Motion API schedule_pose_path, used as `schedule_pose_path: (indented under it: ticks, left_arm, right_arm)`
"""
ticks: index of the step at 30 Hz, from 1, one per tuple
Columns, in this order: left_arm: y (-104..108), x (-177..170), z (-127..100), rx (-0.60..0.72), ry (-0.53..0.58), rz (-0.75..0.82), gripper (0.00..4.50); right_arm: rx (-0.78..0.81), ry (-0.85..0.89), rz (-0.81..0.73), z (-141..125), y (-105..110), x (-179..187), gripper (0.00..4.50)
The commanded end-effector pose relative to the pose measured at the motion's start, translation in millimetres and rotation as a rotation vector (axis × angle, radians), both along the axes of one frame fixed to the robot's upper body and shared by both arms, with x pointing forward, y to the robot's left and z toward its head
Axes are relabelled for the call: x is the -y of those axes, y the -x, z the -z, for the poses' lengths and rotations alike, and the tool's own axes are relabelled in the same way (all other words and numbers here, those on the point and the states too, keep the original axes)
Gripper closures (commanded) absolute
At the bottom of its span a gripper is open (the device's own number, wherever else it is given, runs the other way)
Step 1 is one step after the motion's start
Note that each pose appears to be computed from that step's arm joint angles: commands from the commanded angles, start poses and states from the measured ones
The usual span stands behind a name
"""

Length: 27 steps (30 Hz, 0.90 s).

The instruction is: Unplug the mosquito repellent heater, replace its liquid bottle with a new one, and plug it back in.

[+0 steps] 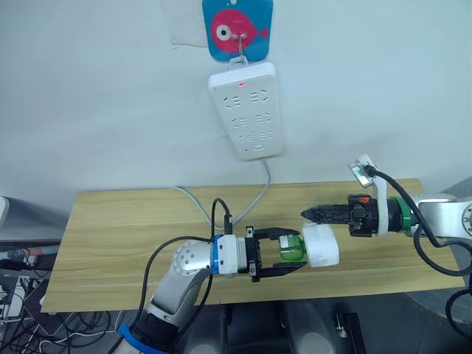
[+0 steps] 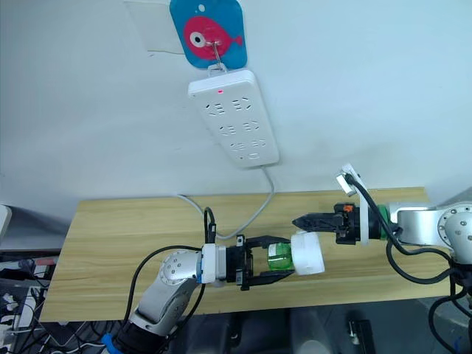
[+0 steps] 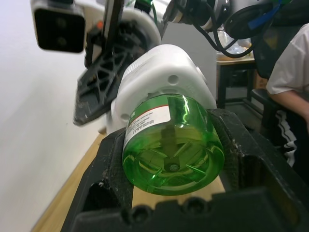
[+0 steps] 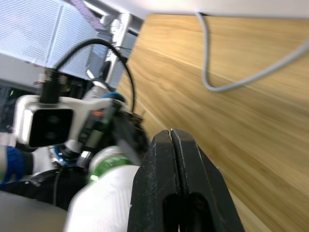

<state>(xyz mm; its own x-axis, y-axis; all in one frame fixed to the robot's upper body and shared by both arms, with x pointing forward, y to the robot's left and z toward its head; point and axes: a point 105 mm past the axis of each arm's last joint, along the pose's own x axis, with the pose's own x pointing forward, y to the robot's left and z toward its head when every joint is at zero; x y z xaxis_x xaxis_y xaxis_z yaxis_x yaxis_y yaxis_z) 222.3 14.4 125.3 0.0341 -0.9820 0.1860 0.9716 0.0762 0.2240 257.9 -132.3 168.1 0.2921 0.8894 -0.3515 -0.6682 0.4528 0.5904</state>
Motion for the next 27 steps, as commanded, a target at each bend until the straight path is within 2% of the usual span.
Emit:
schedule_pose_path:
  ticks: [1,9,18,22,25,27]
  left_arm:
    - [4,1,-30,0.067,0.109,0.008,2.23]
    - [1,2,-34,0.029,0.126,-0.005,2.23]
    - [-3,1,-31,0.034,0.118,-0.025,2.23]
    - [-2,2,-31,0.073,0.108,-0.021,2.23]
    - [3,2,-29,0.201,0.072,-0.013,2.23]
    - [-1,-2,-24,0.287,0.04,-0.04,2.23]
  right_arm:
    - [-0.045,0.02,-0.017,15,7,1,4.46]
    - [-0.075,0.001,-0.04,23,19,-1,4.46]
    - [-0.129,-0.033,-0.118,21,46,-6,4.46]
    - [-0.105,0.005,-0.043,27,32,0,4.46]
    - [-0.098,0.005,0.023,24,18,9,4.46]
    - [-0.12,-0.031,0.062,15,10,19,4.46]
